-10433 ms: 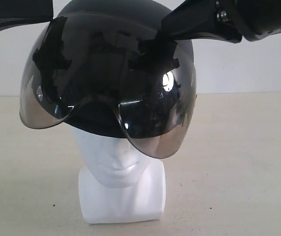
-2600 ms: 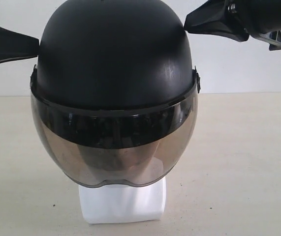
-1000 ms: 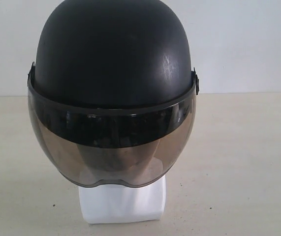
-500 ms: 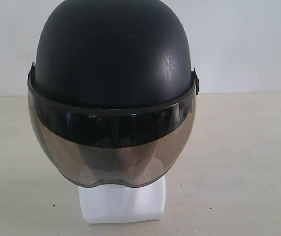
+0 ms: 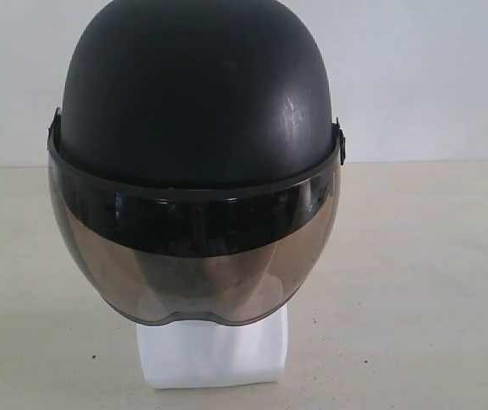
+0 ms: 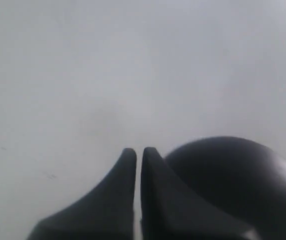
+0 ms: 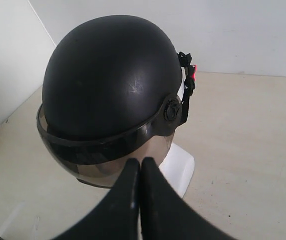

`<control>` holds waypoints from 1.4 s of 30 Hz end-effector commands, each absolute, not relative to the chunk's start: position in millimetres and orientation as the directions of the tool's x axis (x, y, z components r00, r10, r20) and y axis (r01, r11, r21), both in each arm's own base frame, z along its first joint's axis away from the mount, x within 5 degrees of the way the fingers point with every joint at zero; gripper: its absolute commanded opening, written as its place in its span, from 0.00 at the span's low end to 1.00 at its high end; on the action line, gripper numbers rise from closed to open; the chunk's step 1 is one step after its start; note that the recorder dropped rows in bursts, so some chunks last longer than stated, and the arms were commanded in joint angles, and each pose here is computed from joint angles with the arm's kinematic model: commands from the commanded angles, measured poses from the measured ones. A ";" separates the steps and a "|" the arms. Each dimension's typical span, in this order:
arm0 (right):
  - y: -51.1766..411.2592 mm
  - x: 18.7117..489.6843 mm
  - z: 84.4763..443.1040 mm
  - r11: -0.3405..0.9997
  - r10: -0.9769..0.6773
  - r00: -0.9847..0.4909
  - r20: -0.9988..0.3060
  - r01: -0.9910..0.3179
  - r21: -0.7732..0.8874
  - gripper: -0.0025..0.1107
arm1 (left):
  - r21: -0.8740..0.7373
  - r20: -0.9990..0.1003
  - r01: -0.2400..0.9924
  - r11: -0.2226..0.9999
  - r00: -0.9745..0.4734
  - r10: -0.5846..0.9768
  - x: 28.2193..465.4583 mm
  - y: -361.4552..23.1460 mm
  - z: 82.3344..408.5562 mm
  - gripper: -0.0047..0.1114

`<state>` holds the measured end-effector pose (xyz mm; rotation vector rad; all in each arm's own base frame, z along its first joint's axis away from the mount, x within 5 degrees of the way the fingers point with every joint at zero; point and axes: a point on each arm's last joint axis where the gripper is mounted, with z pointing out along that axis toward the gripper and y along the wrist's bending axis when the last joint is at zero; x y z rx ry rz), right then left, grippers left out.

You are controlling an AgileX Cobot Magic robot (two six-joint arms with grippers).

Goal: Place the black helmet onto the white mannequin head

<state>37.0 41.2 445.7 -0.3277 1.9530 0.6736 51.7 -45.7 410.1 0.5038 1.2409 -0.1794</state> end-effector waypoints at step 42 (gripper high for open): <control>40.4 35.9 445.6 0.809 0.054 -0.450 -0.891 -0.503 0.303 0.02 | 0.304 -0.891 0.168 0.938 0.398 0.218 19.3 -28.9 315.4 0.08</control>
